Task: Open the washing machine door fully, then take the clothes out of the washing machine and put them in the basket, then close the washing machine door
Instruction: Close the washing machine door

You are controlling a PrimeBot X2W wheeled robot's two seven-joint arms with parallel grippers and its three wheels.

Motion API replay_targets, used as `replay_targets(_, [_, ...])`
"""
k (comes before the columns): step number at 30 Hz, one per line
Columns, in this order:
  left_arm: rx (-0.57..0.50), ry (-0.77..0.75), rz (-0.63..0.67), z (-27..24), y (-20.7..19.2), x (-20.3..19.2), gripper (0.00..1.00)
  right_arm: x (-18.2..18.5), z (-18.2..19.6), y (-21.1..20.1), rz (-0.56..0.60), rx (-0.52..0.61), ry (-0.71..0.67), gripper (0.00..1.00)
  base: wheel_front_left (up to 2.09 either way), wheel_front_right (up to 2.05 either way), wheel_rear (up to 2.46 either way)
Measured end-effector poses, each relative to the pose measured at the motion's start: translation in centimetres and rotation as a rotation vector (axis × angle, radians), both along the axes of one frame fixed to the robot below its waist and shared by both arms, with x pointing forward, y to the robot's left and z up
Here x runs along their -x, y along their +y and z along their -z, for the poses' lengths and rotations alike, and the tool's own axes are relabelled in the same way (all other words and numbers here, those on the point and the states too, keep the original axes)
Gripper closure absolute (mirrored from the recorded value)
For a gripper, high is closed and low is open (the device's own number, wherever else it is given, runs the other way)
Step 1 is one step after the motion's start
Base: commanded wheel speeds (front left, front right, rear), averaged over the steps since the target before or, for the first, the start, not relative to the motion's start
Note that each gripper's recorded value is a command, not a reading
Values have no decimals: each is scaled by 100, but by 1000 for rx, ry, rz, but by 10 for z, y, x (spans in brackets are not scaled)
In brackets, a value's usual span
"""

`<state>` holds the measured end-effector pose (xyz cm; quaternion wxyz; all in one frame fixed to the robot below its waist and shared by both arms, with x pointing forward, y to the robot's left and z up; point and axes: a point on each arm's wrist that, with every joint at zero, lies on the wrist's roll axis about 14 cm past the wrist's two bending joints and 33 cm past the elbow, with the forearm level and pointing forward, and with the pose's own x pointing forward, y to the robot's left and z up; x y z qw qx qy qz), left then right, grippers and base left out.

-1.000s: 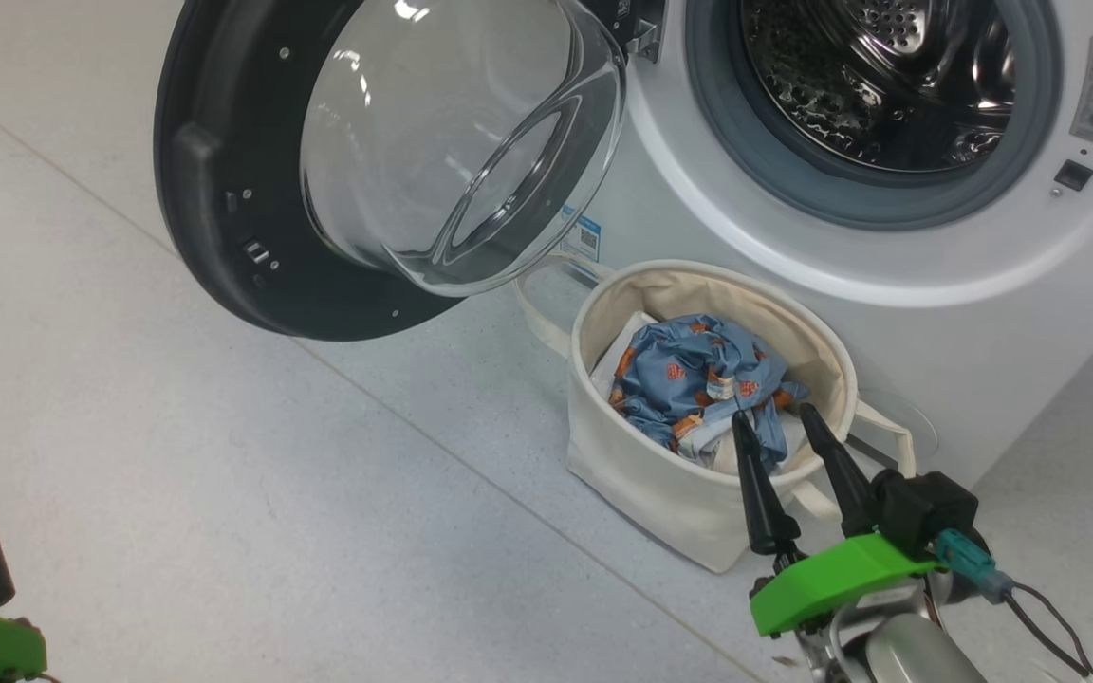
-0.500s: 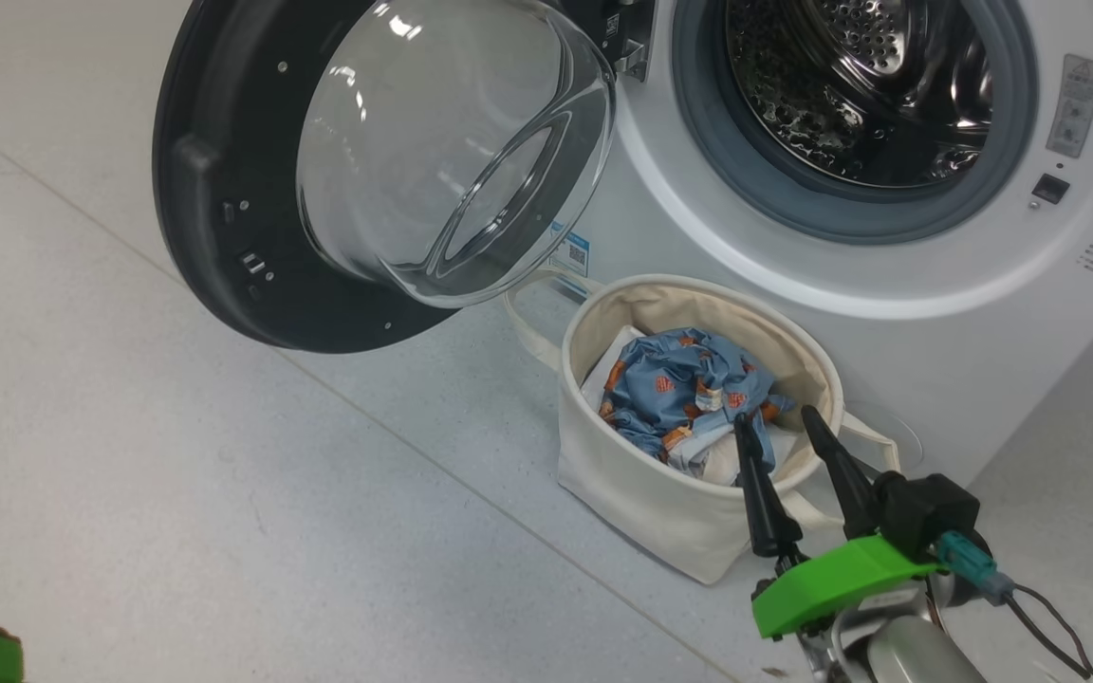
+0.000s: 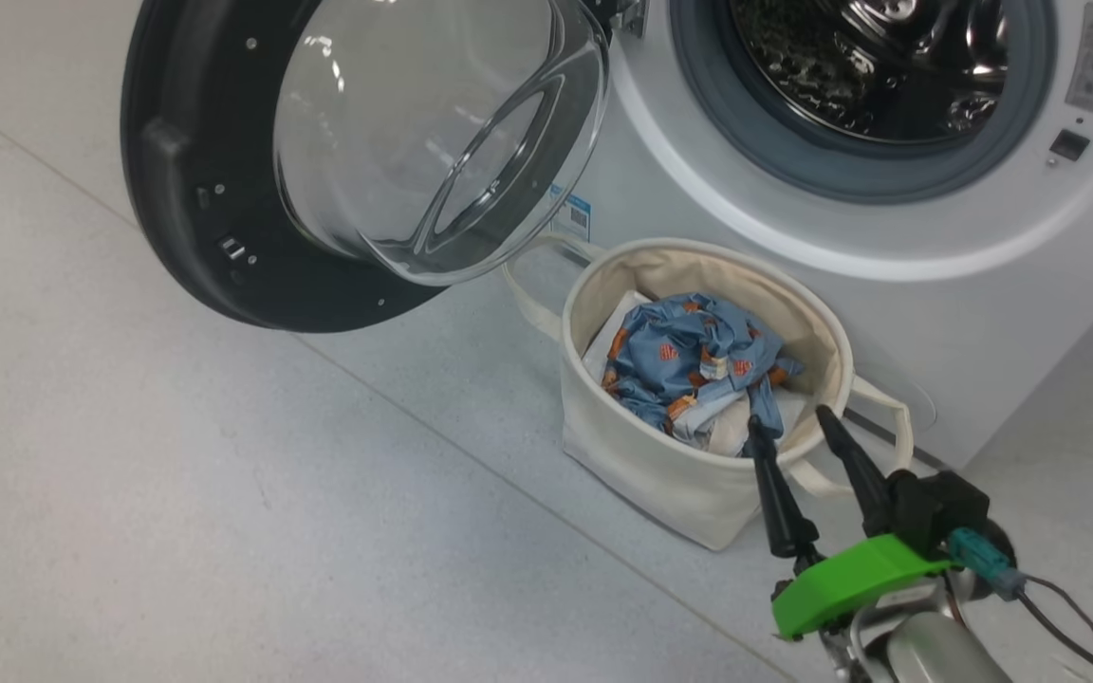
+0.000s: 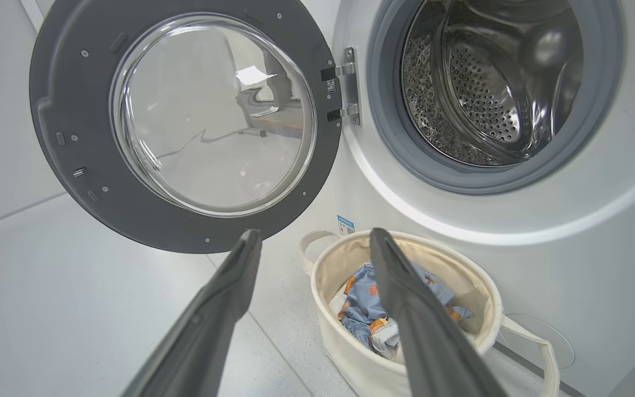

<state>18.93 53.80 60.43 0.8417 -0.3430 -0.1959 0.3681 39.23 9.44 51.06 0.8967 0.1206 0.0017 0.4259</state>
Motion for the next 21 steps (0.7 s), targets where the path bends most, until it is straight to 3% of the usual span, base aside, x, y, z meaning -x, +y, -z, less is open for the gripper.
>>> replay_targets(8, [213,-121,75,-17,23,-36,100,-9,14,-10,9,41,-2,0,0,0,0])
replay_targets(13, [357,-91,177,-7,17,-76,100,-26,18,-22,35,51,-13,0,0,0,0])
replay_targets(21, [411,14,332,2,-9,-150,100,-49,34,-45,88,80,7,0,0,0,0])
